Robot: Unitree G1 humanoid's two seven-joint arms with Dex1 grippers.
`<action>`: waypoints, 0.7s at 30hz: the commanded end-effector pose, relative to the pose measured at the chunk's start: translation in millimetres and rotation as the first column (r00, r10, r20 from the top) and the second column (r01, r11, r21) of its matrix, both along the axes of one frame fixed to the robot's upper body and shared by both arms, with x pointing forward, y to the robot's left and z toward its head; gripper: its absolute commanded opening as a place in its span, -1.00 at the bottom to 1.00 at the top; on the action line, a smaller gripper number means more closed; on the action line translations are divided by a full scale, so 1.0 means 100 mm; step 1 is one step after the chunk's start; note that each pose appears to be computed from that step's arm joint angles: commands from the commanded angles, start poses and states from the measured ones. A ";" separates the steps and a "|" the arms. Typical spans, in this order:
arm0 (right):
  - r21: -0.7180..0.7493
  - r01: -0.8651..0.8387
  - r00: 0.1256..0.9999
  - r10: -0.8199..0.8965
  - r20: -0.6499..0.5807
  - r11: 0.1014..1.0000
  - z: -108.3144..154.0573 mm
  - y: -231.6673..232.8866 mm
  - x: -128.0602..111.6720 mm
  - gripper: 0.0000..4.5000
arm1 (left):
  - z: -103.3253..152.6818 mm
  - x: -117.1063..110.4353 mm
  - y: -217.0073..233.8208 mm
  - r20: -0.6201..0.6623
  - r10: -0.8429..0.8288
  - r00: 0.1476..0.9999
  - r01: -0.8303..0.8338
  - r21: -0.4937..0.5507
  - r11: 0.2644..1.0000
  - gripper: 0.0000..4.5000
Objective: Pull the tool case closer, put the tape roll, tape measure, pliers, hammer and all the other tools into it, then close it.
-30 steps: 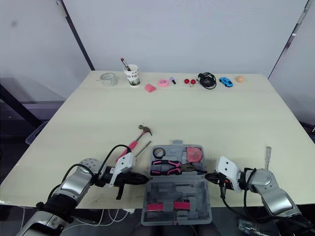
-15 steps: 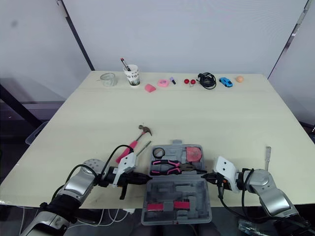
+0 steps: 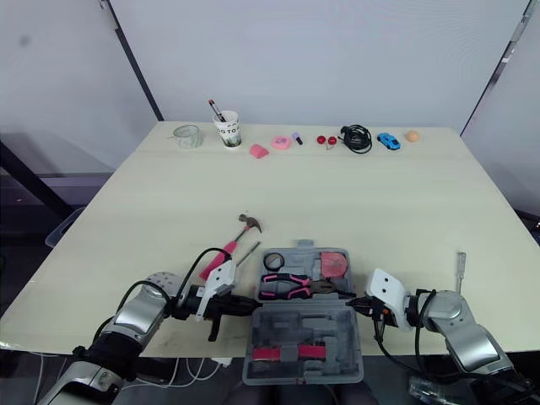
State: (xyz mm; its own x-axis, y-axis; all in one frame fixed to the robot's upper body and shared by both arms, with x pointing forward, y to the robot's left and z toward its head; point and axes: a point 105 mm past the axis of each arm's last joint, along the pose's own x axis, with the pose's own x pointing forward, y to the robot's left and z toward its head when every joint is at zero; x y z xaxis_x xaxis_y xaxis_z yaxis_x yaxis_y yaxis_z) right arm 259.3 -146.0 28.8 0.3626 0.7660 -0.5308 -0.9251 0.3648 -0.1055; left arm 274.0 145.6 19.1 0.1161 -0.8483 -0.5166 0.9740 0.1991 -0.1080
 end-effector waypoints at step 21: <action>0.047 0.092 0.989 -0.097 0.115 0.995 0.15 0.10 0.43 -1.00 | 0.19 0.39 0.00 0.092 0.092 0.991 -0.094 0.020 0.995 -0.96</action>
